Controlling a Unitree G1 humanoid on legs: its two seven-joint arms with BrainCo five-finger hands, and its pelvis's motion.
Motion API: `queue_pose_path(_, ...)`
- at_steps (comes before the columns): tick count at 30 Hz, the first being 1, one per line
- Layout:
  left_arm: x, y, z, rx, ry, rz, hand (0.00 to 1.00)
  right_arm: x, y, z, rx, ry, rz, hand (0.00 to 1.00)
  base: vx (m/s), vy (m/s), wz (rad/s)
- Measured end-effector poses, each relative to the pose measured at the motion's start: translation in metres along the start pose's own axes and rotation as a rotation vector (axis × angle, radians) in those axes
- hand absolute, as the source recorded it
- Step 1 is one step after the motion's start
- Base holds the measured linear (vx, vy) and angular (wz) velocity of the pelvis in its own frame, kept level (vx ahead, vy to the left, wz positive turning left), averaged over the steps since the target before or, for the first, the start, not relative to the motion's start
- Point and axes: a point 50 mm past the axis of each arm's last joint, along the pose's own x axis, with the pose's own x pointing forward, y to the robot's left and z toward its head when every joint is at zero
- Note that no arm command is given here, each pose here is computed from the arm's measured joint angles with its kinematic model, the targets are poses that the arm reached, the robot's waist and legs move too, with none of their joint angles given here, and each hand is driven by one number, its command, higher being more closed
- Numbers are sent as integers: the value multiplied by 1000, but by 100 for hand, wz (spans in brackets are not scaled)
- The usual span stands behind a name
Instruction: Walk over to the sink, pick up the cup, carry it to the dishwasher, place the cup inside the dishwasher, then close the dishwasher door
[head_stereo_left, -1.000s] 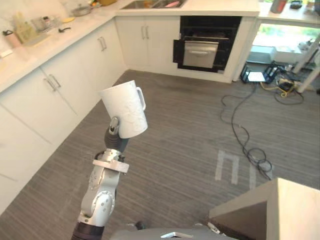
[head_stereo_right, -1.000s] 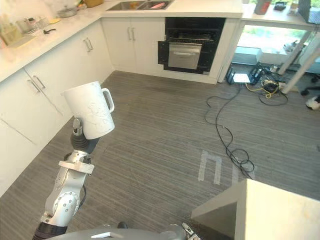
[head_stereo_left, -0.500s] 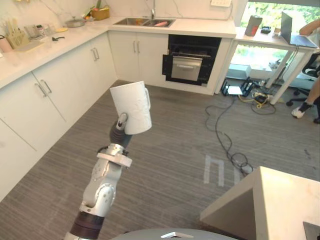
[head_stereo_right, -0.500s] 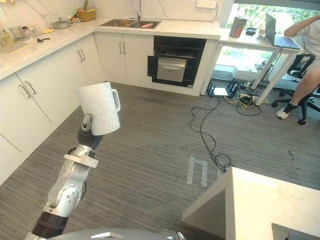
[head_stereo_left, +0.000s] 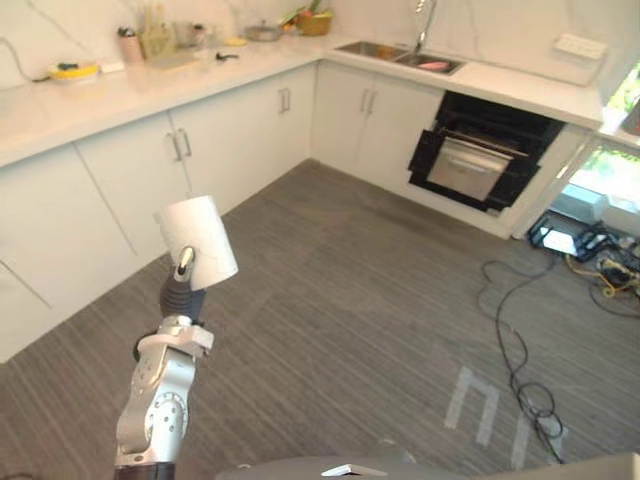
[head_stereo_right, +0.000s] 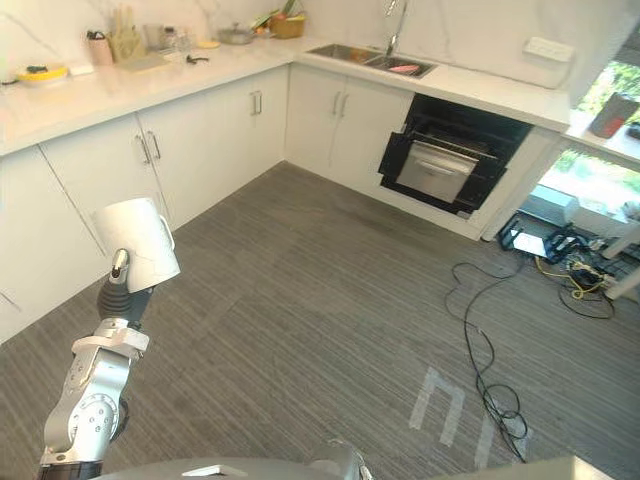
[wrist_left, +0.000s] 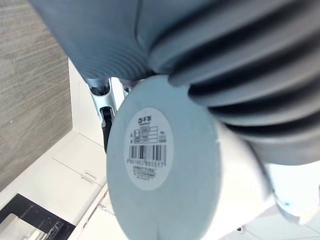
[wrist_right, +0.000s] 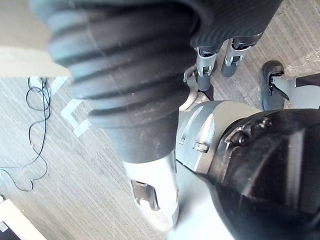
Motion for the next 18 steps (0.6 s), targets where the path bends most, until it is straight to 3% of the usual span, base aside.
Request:
queue_pose_path(6,14,-4,16,103,-6,-60,100,-1,-2,3,-92,-29,-12,0,260,-68,32)
queue_pose_path(12,-9,1,-11,38,80,-51,100,-8,-17,29,-185,-150,-87,0,470,-323,11)
queue_pose_path(15,-7,-9,-15,-10,71,-77,100,-4,9,57,-312,-258,-2,0,598,-382,-22)
queue_pose_path(18,-4,-14,-8,-9,19,-108,100,-2,71,94,-380,-465,188,0,533,-246,-63)
